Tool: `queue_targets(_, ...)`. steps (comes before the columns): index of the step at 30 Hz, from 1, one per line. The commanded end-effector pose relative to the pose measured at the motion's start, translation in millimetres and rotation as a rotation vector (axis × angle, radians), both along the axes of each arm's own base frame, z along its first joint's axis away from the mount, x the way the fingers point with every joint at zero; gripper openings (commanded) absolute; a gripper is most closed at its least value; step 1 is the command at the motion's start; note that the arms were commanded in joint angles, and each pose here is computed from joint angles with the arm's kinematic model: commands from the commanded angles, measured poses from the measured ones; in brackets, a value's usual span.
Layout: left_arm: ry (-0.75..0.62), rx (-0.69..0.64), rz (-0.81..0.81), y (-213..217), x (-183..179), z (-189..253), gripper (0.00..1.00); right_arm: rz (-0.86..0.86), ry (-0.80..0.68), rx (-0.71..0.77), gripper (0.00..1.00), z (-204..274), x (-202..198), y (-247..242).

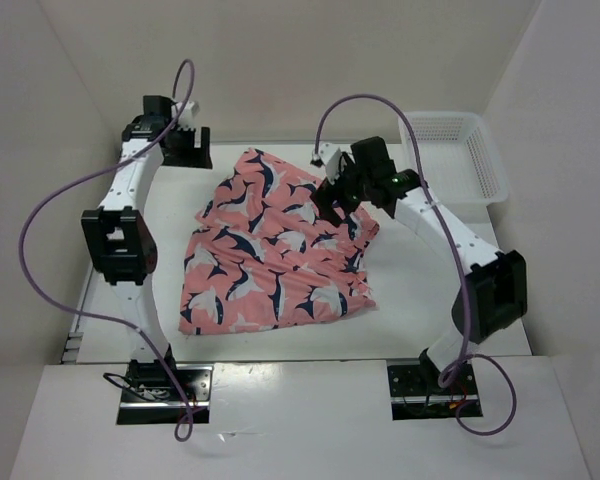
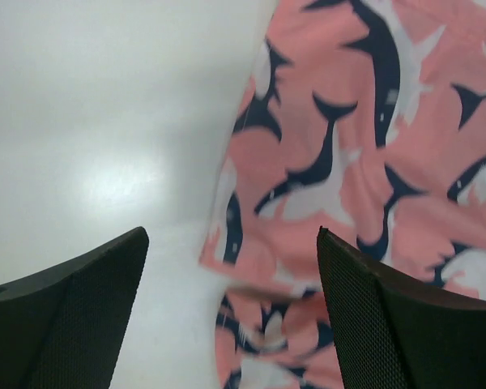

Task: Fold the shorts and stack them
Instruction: Fold the shorts

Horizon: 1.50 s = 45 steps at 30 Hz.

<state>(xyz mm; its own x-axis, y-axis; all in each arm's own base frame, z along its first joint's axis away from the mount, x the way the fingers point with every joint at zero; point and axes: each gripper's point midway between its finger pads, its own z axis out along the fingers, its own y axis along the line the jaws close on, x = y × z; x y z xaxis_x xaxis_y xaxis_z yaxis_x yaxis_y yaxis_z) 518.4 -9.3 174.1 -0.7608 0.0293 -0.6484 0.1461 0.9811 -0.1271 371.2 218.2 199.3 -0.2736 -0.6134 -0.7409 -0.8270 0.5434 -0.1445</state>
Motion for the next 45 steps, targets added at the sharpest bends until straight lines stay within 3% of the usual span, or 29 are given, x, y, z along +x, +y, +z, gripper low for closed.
queue_targets(1, 0.150, 0.040, -0.049, -30.0, 16.2, -83.3, 0.91, -0.264, 0.042, 0.149, 1.00, -19.1, 64.0, 0.7)
queue_targets(6, 0.197, 0.130, -0.002, -18.2, 23.4, -127.1, 0.91, -0.533, -0.014, 0.133, 0.98, -42.0, 114.8, -41.4)
queue_targets(10, 0.209, 0.175, 0.028, -8.4, 15.2, -144.4, 0.91, -0.630, -0.039, 0.097, 0.98, -54.2, 128.3, -59.9)
queue_targets(13, 0.252, 0.219, 0.050, 1.2, -15.0, -156.6, 0.89, -0.649, -0.022, 0.091, 0.98, -64.2, 131.2, -60.2)
queue_targets(17, 0.359, 0.286, 0.083, 19.7, -79.2, -168.5, 0.77, -0.656, 0.007, 0.078, 0.98, -78.7, 129.0, -60.6)
queue_targets(18, 0.438, 0.298, 0.086, 25.9, -111.1, -185.8, 0.75, -0.656, 0.007, 0.078, 0.98, -78.8, 129.0, -60.6)
queue_targets(23, 0.468, 0.304, 0.109, 36.9, -150.0, -180.1, 0.74, -0.653, 0.061, 0.067, 0.98, -101.7, 124.1, -62.0)
queue_targets(25, 0.425, 0.282, 0.106, 33.2, -137.3, -168.8, 0.79, -0.637, 0.068, 0.080, 0.98, -101.6, 125.9, -57.5)
queue_targets(28, 0.271, 0.221, 0.094, 22.9, -81.5, -121.7, 0.87, -0.581, 0.075, 0.086, 0.98, -101.2, 129.7, -48.8)
queue_targets(29, 0.151, 0.186, 0.096, 21.4, -45.6, -87.7, 0.88, -0.574, 0.086, 0.085, 0.98, -105.8, 129.0, -47.3)
queue_targets(33, 0.011, 0.128, 0.065, 10.6, 34.2, -58.3, 0.89, -0.510, 0.085, 0.070, 0.98, -107.3, 128.3, -42.5)
queue_targets(35, -0.009, 0.092, 0.036, 3.0, 61.9, -62.2, 0.91, -0.496, 0.104, 0.046, 0.98, -115.1, 125.6, -48.2)
queue_targets(38, 0.038, 0.054, -0.015, -16.2, 73.9, -94.1, 0.92, -0.489, 0.110, 0.021, 0.98, -122.8, 122.4, -55.2)
queue_targets(39, 0.010, 0.046, -0.021, -18.1, 83.2, -86.8, 0.92, -0.481, 0.112, 0.009, 0.98, -124.1, 120.8, -56.2)
queue_targets(42, 0.067, 0.000, -0.067, -33.7, 87.5, -125.6, 0.94, -0.462, 0.108, -0.011, 0.98, -125.4, 119.6, -57.8)
queue_targets(45, 0.056, 0.000, -0.067, -33.9, 95.5, -127.6, 0.94, -0.464, 0.112, -0.023, 0.98, -126.9, 119.1, -63.3)
